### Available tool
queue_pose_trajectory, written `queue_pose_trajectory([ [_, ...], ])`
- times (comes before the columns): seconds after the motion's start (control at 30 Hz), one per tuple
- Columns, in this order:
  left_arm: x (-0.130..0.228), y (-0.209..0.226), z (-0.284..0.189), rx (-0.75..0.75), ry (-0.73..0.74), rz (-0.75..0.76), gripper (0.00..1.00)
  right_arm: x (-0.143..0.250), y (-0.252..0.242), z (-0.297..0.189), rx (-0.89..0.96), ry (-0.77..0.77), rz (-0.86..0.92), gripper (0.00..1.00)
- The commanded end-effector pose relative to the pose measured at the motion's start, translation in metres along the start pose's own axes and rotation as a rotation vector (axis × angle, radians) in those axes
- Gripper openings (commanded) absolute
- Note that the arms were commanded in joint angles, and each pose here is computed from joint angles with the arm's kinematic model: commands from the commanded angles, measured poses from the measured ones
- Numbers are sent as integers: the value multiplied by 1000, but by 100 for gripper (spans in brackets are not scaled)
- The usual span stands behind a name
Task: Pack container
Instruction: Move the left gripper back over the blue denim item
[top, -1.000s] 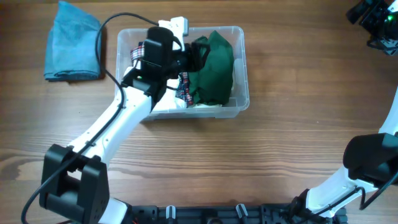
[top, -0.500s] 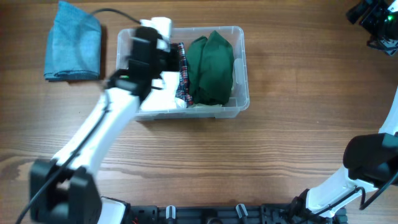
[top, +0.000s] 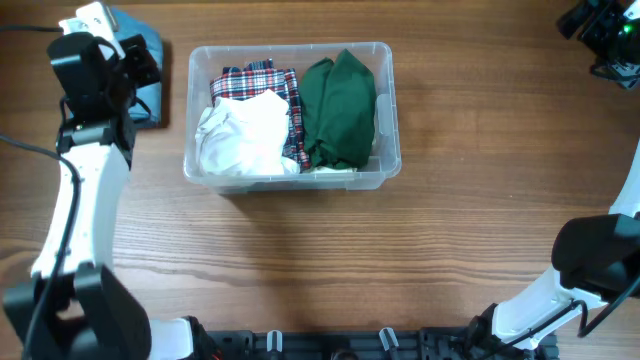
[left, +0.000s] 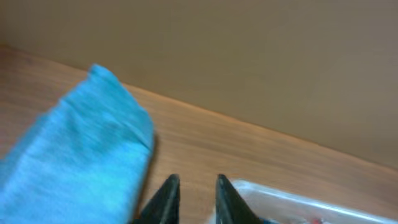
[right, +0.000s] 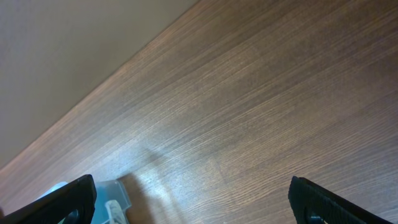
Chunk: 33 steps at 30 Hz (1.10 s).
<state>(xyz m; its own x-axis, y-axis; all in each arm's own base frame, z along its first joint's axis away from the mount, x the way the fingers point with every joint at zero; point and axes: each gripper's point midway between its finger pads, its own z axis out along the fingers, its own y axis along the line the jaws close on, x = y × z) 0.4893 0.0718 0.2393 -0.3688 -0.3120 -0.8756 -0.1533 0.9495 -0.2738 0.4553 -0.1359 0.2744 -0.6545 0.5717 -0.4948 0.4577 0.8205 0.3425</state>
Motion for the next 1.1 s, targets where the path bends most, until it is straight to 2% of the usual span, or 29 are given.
queue_pose_trajectory([
  [0.0, 10, 24, 24, -25, 1, -5, 32, 0, -4, 7, 13, 9, 10, 100],
  [0.07, 12, 37, 39, -38, -21, 18, 36, 0, -4, 7, 13, 9, 10, 100],
  [0.2, 24, 61, 59, -85, -29, 76, 54, 0, -4, 7, 13, 9, 10, 100],
  [0.27, 36, 78, 69, -134, -12, 103, 56, 0, -4, 7, 13, 9, 10, 100],
  [0.3, 40, 85, 72, -152, -4, 105, 55, 0, -4, 7, 13, 9, 10, 100],
  [0.4, 54, 104, 81, -185, 18, 113, 36, 0, -4, 7, 13, 9, 9, 100],
  [0.63, 79, 139, 97, -227, 39, 89, 12, 0, -4, 7, 13, 9, 10, 100],
  [0.8, 100, 150, 103, -259, 85, 80, 8, 0, -4, 7, 13, 9, 10, 100],
  [0.87, 110, 152, 103, -263, 125, 73, 5, 0, -4, 7, 13, 9, 10, 100],
  [1.07, 146, 165, 92, -336, 270, 54, 5, 0, -4, 7, 13, 9, 10, 100],
])
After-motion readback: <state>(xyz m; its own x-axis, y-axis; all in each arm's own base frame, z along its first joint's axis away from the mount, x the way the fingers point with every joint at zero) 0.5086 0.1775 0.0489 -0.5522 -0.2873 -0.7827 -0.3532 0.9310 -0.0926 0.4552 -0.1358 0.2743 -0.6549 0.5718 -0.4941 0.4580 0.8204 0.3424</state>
